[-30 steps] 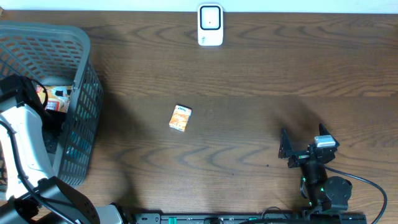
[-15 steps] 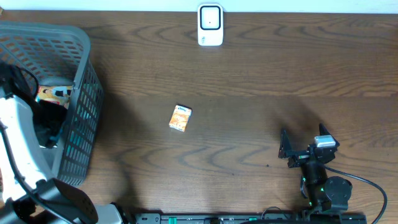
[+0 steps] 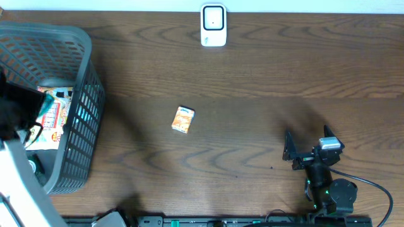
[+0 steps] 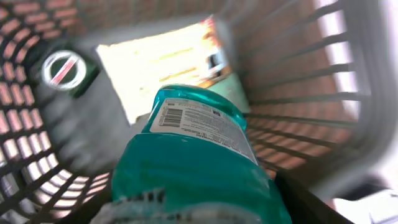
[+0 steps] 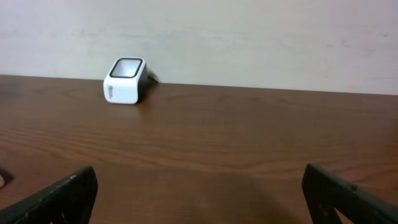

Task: Scan the item barcode
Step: 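Reach the left gripper into the basket and grasp the teal Listerine bottle, then move the bottle under the scanner and stand it on the table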

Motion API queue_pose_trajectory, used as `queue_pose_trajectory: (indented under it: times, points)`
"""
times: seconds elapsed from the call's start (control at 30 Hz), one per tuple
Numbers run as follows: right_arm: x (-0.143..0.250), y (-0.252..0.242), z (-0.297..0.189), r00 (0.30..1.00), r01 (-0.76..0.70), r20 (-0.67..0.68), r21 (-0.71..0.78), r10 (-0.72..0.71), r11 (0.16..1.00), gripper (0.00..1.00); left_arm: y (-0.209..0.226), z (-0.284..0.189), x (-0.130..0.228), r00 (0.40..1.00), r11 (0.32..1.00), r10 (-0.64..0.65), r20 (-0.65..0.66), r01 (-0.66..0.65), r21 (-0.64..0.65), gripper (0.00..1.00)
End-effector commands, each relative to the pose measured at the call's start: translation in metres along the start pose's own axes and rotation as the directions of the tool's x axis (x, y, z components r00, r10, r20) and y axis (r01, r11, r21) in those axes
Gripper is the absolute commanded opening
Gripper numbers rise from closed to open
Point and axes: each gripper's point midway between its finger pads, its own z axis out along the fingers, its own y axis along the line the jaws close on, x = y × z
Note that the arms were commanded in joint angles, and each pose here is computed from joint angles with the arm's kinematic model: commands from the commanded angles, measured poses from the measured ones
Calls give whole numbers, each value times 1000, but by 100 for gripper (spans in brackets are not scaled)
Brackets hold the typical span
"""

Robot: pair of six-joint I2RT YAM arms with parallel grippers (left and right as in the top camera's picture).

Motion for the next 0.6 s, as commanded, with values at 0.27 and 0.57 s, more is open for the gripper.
queue_pose_trajectory:
  times: [0.27, 0.57]
  points:
    - [0, 2, 0, 1000, 0, 0, -6, 0, 1000, 99, -93, -77, 48, 982, 885, 179, 63, -189, 425, 42]
    - [0, 2, 0, 1000, 0, 0, -7, 0, 1000, 99, -157, -51, 143, 882, 788, 463, -83, -367, 494, 42]
